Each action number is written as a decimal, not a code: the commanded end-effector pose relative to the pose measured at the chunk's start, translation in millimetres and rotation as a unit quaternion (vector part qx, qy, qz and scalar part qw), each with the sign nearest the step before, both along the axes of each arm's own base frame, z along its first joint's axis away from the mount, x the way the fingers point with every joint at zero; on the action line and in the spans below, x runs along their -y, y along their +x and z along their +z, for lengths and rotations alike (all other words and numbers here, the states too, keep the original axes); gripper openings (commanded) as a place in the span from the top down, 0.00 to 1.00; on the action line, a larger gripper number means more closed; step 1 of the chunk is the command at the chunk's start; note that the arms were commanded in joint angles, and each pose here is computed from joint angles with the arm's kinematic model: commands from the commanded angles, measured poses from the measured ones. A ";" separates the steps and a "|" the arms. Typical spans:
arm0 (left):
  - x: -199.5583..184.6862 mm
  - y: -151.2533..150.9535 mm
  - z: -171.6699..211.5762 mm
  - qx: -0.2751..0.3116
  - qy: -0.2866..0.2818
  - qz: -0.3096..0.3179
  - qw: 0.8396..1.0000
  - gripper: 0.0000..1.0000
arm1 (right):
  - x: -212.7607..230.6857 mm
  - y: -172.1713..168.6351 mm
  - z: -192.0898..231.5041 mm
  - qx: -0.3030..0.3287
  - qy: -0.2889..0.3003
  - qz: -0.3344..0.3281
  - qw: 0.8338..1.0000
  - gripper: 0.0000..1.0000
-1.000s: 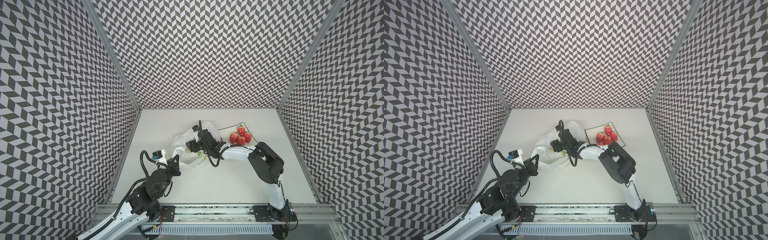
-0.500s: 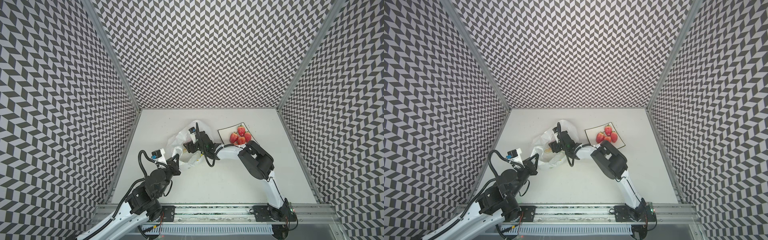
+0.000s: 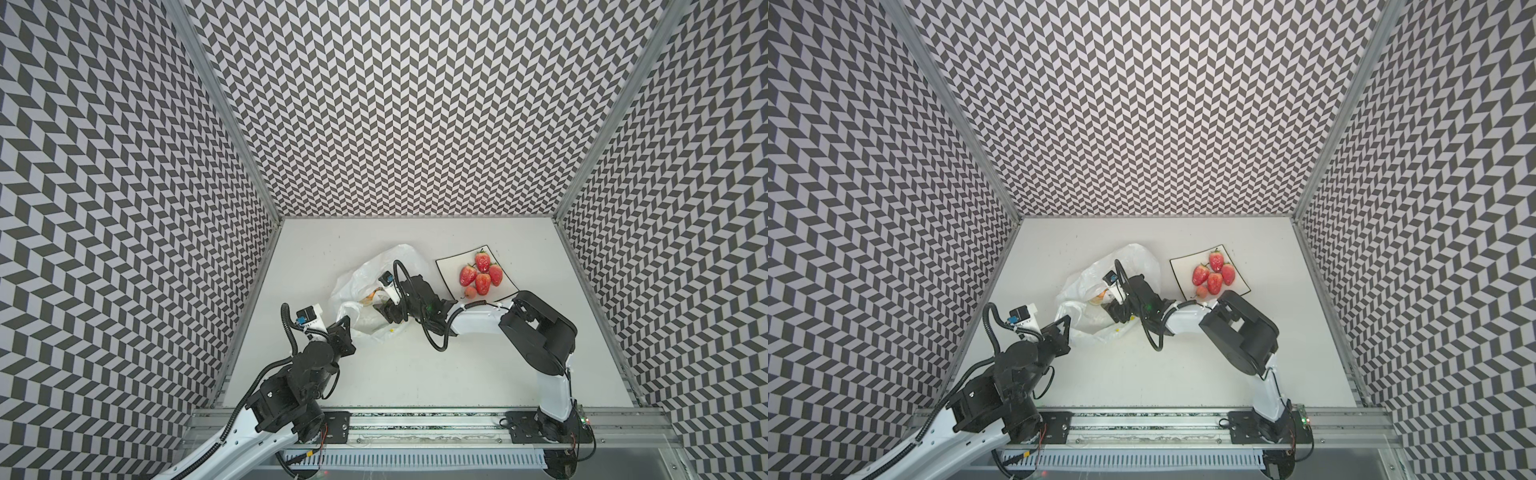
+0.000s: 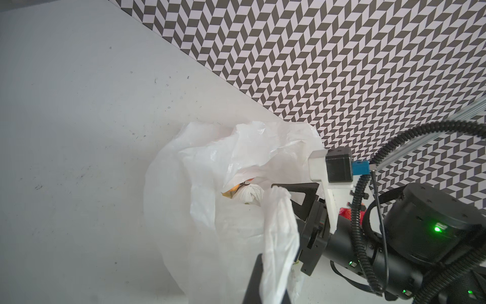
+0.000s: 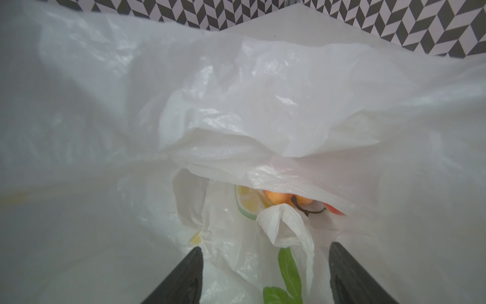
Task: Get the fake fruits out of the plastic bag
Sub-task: 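Push the right gripper deeper into the bag toward the remaining fruit, then close the right gripper on the red fruit inside the bag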
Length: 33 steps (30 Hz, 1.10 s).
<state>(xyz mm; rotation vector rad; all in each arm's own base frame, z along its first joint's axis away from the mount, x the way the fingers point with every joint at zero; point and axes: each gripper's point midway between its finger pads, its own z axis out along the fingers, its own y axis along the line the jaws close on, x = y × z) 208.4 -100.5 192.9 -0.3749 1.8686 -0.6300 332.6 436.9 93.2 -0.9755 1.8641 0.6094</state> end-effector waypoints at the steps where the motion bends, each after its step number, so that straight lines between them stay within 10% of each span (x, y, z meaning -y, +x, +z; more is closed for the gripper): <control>1: 3.1 -0.3 21.4 0.021 -0.005 -0.012 1.000 1.00 | -13.3 14.7 10.7 0.050 0.000 -0.005 0.999 0.28; 28: 40.3 -7.8 70.6 0.087 -0.019 -0.119 0.989 1.00 | -80.6 61.3 -31.8 0.031 0.014 -0.035 0.999 0.17; 33: 40.1 -8.5 72.0 0.089 -0.023 -0.120 0.988 1.00 | -88.9 68.0 -48.8 0.008 0.004 -0.041 0.999 0.29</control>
